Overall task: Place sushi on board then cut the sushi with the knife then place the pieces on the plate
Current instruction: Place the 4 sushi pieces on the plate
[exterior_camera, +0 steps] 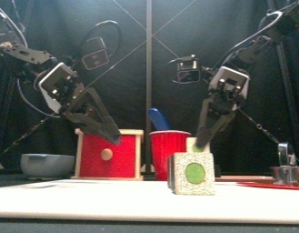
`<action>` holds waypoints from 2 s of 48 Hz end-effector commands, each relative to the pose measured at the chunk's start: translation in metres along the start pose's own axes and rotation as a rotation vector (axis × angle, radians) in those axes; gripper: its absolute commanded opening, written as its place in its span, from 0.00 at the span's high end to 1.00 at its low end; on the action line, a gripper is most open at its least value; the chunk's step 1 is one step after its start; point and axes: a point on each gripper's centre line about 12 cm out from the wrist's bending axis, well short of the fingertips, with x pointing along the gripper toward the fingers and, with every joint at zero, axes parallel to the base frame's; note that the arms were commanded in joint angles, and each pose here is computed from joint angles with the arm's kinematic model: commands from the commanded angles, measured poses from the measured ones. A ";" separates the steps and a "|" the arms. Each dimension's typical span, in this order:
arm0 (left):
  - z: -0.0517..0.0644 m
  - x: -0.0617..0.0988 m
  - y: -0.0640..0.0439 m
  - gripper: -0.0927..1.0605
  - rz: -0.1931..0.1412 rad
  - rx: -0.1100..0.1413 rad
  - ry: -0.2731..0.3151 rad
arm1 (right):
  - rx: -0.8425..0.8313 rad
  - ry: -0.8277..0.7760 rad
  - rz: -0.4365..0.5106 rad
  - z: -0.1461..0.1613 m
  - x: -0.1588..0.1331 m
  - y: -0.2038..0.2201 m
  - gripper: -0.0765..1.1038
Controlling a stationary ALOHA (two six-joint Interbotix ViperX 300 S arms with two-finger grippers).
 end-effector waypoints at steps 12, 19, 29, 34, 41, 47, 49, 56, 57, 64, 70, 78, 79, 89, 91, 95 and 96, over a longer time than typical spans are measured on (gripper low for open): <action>0.009 0.001 0.000 0.14 0.004 -0.008 -0.026 | 0.117 0.033 -0.165 -0.025 -0.025 -0.069 0.45; 0.010 0.001 0.000 0.14 0.003 -0.010 -0.029 | 0.140 0.038 -0.225 -0.029 -0.025 -0.091 0.45; 0.012 0.002 0.001 0.14 0.007 -0.020 -0.032 | 0.153 0.055 -0.241 -0.034 -0.020 -0.098 0.35; 0.012 0.002 0.001 0.14 0.008 -0.025 -0.033 | 0.152 0.069 -0.241 -0.038 -0.019 -0.098 0.29; 0.012 0.002 0.001 0.14 0.008 -0.025 -0.031 | 0.150 0.051 -0.235 -0.035 -0.022 -0.096 0.28; 0.013 0.002 0.000 0.14 0.008 -0.025 -0.034 | 0.131 0.004 -0.201 -0.024 -0.029 -0.082 0.28; 0.013 0.002 0.001 0.14 0.010 -0.026 -0.034 | 0.116 -0.014 -0.178 -0.018 -0.030 -0.074 0.28; 0.014 0.002 0.001 0.14 0.009 -0.027 -0.035 | 0.013 -0.097 -0.049 0.007 -0.034 -0.024 0.28; 0.014 0.002 0.001 0.14 0.009 -0.025 -0.036 | -0.001 -0.106 -0.028 0.009 -0.034 -0.016 0.28; 0.015 0.002 0.001 0.14 0.009 -0.027 -0.038 | -0.070 -0.169 0.102 0.029 -0.031 0.034 0.28; 0.015 0.002 0.001 0.14 0.008 -0.024 -0.039 | -0.111 -0.150 0.150 0.030 -0.020 0.059 0.28; 0.015 0.003 0.001 0.14 0.008 -0.024 -0.037 | -0.163 -0.108 0.192 0.025 -0.001 0.088 0.28; 0.014 0.003 0.001 0.14 0.009 -0.025 -0.035 | -0.165 -0.102 0.196 0.025 0.001 0.090 0.28; 0.015 0.003 0.001 0.14 0.010 -0.025 -0.037 | -0.149 -0.056 0.216 0.023 0.021 0.108 0.28; 0.015 0.003 0.001 0.14 0.008 -0.024 -0.037 | -0.153 -0.049 0.217 0.022 0.024 0.110 0.28; 0.015 0.002 0.001 0.14 0.010 -0.025 -0.039 | -0.160 -0.039 0.217 0.022 0.030 0.114 0.28; 0.015 0.002 0.001 0.14 0.008 -0.024 -0.039 | -0.159 -0.037 0.215 0.022 0.032 0.114 0.28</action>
